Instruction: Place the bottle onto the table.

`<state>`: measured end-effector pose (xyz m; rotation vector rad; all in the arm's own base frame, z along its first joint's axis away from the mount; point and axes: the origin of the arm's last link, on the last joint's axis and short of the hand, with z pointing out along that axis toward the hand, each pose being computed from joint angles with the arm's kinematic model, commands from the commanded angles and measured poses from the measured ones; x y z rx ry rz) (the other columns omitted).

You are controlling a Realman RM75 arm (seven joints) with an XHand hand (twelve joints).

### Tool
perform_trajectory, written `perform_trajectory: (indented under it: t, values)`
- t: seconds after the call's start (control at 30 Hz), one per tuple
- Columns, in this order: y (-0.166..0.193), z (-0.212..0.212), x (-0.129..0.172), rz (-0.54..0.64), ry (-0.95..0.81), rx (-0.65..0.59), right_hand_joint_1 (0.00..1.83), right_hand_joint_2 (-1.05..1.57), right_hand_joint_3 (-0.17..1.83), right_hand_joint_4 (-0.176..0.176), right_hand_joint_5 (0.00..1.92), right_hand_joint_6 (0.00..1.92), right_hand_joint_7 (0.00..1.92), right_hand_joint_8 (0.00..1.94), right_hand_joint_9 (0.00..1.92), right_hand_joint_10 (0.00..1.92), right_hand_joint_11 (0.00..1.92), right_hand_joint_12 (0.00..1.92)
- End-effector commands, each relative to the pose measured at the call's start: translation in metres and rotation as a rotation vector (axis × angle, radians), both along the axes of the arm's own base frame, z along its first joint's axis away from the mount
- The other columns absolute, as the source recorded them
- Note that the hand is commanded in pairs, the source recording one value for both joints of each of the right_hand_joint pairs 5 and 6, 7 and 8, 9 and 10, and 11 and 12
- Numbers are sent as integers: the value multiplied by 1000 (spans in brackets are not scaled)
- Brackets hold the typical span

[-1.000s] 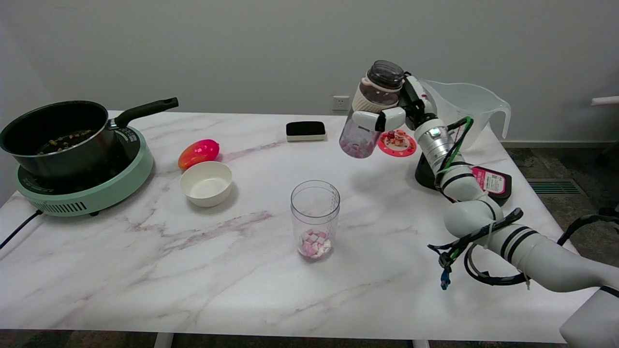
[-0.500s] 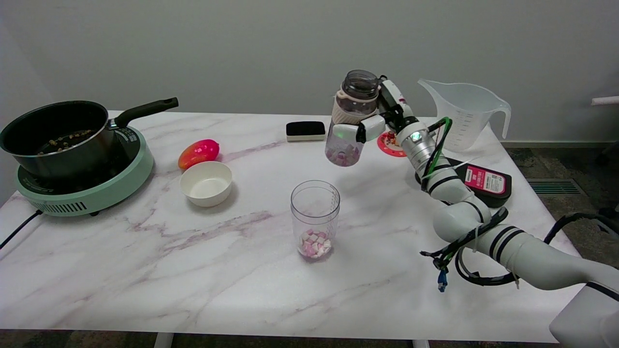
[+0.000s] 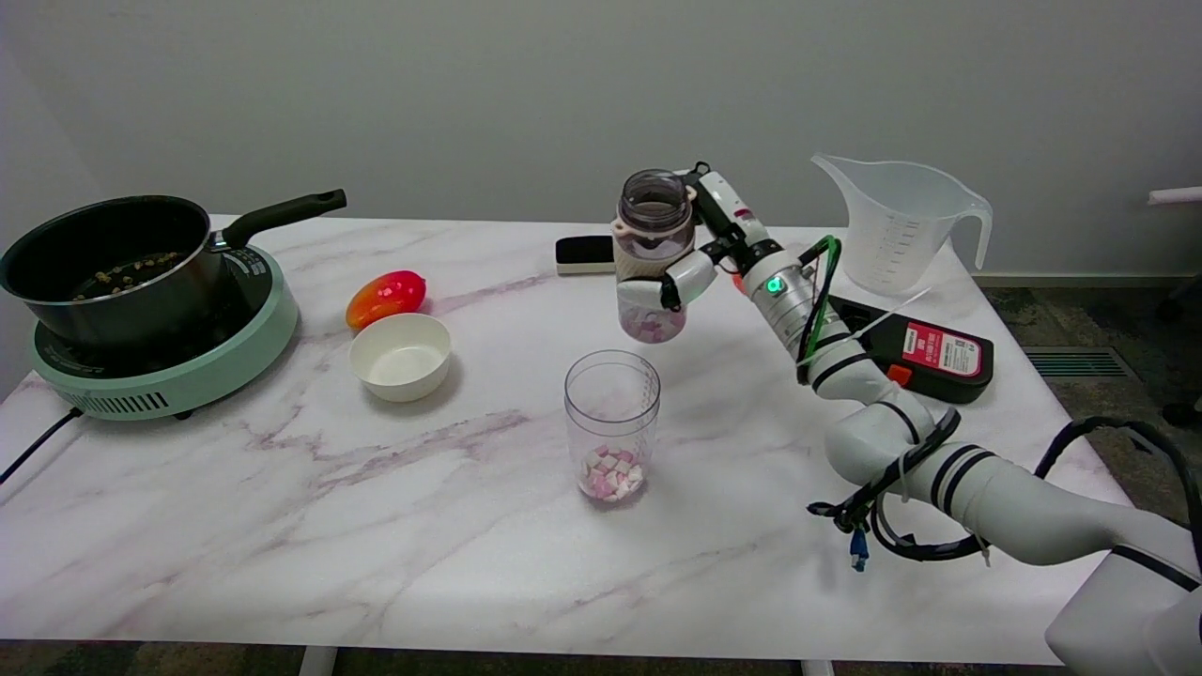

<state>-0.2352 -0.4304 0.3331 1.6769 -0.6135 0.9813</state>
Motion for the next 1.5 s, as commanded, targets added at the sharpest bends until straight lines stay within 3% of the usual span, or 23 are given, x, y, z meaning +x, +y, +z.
perform_trajectory:
  t: [0.03, 0.53, 0.87, 1.17, 1.5]
  values:
    - [5, -29, -27, 8, 52, 13, 1502, 452, 1032, 0, 1203, 1203, 1300, 1300, 1198, 1198, 1019, 1019]
    - [-6, -37, -21, 20, 54, 24, 1486, 514, 980, 0, 1233, 1233, 1310, 1310, 1205, 1205, 1038, 1038]
    - [-3, -2, -45, -62, -141, -112, 1486, 469, 1016, 0, 1218, 1218, 1290, 1290, 1188, 1188, 1025, 1025]
    - [0, 11, -62, -117, -153, -160, 1491, 368, 1094, 0, 1177, 1177, 1269, 1269, 1170, 1170, 1000, 1000]
    - [-5, 11, -52, -77, -124, -158, 1493, 322, 1123, 0, 1161, 1161, 1256, 1256, 1162, 1162, 986, 986]
